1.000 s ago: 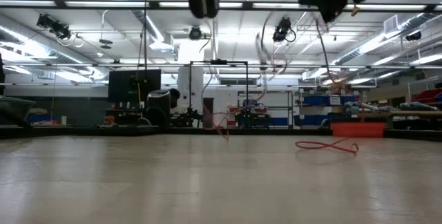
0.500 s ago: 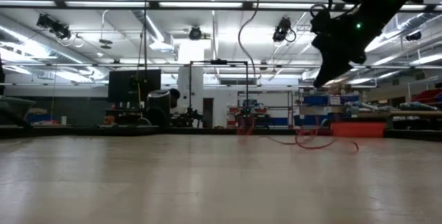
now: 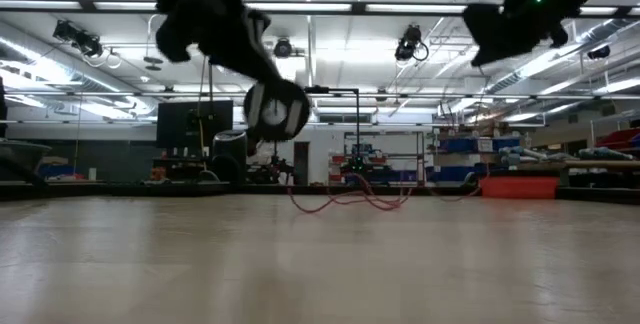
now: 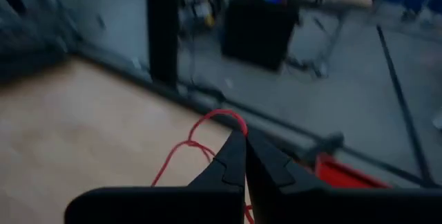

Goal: Coil cords
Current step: Uncoil the red wire from the black spool

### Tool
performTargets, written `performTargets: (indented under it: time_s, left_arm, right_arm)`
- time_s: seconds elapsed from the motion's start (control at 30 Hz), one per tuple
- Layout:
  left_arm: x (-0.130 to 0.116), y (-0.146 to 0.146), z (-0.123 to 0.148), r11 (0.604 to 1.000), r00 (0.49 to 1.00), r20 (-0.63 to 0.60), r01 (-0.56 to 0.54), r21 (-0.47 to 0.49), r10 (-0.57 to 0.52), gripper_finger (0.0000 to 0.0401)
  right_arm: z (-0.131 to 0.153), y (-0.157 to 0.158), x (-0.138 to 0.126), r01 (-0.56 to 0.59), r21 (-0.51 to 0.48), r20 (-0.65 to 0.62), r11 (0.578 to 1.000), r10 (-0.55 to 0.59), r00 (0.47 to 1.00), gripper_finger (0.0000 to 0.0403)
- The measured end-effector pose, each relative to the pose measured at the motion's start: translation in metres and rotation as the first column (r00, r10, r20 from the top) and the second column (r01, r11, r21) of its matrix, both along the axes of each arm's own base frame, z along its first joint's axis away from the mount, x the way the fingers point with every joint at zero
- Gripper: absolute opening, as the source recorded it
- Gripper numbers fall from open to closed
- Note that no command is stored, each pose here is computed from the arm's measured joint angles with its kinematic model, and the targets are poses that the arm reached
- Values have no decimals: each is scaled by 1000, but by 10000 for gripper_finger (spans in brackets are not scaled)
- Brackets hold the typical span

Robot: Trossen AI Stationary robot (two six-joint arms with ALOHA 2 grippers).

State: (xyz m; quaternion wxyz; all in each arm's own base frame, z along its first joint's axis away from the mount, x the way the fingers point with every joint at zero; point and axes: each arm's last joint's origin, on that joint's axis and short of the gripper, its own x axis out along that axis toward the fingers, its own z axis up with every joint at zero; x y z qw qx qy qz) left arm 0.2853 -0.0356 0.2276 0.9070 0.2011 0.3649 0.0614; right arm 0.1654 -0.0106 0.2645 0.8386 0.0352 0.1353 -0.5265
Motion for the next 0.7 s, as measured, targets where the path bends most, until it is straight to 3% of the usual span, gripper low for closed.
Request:
performTargets:
  time_s: [0.27,0.4,0.5,0.7]
  left_arm:
    - [-18,16,-15,975,959,-194,-219,-46,206,10]
    - [-24,23,-18,959,929,-247,-282,10,276,10]
    - [-28,28,-19,938,906,-245,-331,104,346,10]
    - [-30,36,-16,873,867,-179,-413,261,464,10]
  right_arm:
    - [46,39,-9,-84,-171,189,982,116,975,0]
    - [66,56,-12,-213,-219,220,952,261,940,0]
    - [80,66,-15,-370,-279,270,886,442,856,0]
    - [92,83,-19,-598,-409,304,689,721,623,0]
